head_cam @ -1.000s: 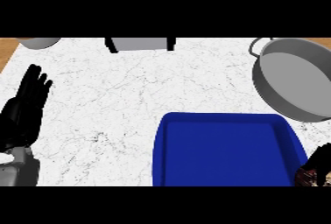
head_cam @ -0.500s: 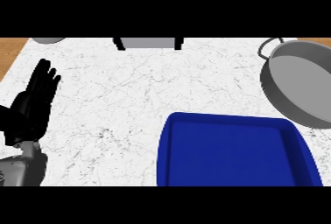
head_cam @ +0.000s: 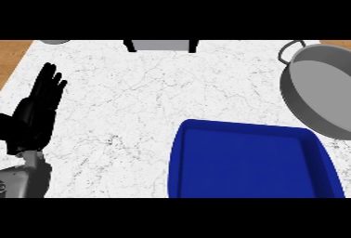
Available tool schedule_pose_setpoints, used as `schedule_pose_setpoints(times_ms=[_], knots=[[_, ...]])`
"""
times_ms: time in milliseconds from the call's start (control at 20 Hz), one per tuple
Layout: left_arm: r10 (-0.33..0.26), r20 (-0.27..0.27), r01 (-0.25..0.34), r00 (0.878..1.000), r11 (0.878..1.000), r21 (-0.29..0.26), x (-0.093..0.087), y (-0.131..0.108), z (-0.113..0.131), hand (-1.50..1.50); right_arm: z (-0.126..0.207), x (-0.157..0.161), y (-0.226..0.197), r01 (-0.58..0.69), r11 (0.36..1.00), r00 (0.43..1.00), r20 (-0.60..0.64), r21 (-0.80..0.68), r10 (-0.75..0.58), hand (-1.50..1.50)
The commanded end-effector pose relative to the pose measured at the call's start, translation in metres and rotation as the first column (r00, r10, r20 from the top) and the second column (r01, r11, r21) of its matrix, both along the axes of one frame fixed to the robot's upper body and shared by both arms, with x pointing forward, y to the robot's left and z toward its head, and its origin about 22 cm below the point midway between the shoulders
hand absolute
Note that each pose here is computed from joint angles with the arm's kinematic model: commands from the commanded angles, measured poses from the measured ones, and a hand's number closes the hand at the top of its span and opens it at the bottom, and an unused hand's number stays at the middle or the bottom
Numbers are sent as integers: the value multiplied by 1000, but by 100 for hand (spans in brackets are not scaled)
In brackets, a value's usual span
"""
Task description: Pick the cupcake from the tray and place it in the pot
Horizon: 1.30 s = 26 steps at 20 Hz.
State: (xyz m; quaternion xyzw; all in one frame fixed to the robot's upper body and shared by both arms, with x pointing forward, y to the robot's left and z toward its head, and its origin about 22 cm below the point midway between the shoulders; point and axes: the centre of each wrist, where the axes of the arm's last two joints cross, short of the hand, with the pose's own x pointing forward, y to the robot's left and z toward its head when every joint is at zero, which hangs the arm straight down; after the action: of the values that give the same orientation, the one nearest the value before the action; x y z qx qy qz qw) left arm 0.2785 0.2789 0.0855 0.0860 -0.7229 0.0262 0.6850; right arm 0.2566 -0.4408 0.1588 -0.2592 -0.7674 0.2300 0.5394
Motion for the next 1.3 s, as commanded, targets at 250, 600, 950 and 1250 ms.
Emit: schedule_pose_setpoints(times_ms=[250,600,950,1250], knots=[[-35,-3,35,999,999,-11,5,0,10,0,4,37,-8,269,896,959,188,-353,-214,150],[-25,9,25,1000,1000,-1,14,-8,22,0,-69,81,-15,237,888,971,124,-394,-205,150],[-33,11,34,999,999,-9,12,-10,1,0,-84,95,-27,186,948,962,-149,-259,-230,-150],[-54,20,54,998,999,4,10,-6,9,0,-102,97,-22,52,996,977,-200,-79,-67,-150]])
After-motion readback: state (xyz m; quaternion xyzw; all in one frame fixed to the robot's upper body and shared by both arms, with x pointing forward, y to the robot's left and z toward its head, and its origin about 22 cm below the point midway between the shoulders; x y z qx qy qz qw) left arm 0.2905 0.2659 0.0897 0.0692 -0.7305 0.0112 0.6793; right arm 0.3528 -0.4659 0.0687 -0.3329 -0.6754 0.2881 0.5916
